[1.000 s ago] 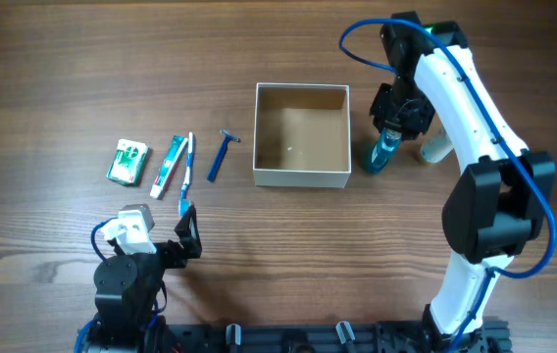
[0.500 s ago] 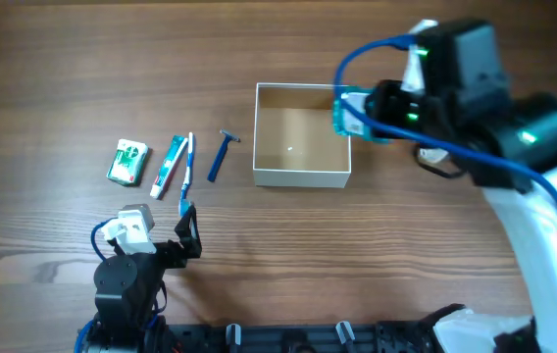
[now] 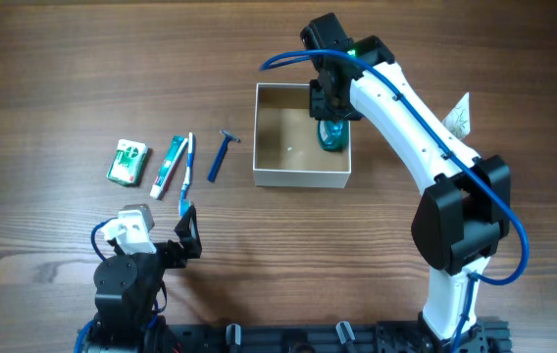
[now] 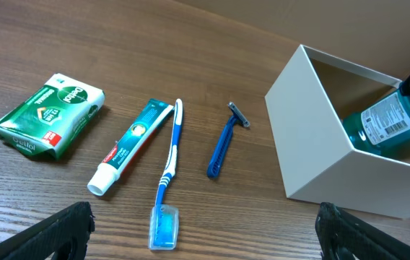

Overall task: Pack container
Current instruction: 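Lower the Listerine bottle into the white box and release, then grasp the white conditioner bottle with the right gripper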

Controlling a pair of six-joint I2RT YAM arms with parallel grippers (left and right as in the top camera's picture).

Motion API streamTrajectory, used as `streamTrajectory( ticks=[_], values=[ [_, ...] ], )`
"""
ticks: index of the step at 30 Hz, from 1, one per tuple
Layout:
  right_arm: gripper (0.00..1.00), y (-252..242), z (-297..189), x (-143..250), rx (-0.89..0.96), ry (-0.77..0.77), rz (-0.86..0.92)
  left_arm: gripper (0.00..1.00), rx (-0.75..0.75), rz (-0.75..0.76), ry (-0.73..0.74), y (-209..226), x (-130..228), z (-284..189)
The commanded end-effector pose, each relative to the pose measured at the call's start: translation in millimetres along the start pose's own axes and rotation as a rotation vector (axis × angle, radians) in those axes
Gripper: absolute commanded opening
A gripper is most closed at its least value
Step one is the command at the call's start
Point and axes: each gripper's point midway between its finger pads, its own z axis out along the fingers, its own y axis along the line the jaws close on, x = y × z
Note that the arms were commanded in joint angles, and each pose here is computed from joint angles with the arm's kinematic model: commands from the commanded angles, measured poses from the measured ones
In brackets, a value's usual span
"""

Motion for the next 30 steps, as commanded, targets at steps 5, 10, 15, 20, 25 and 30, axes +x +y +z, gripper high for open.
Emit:
streamTrajectory(
  ticks=[5,10,15,20,25,30],
  values=[
    [0.74,-13,-3,-10,0.076,-0.046,-0.006,1.00,0.017,0.001,0.007,-3,3,1],
    [0.79,-23,-69,-20,0.019,-0.166,0.041,1.00,0.017,0.001,0.007,-3,3,1],
    [0.98,-75,-206,-19,-0.091,-0.448,0.169,1.00,0.017,0.001,0.008,-2,3,1],
    [1.00,-196,-223,-7,0.029,-0.465,0.527,1.00,0.016,0.001,0.008,-2,3,1],
    [0.92,-218,-130,1,0.035,-0.154,0.542,1.00,0.017,0.001,0.008,-2,3,1],
    [0.84,-206,-51,16,0.049,0.117,0.449,1.00,0.016,0.001,0.008,-2,3,1]
  ],
)
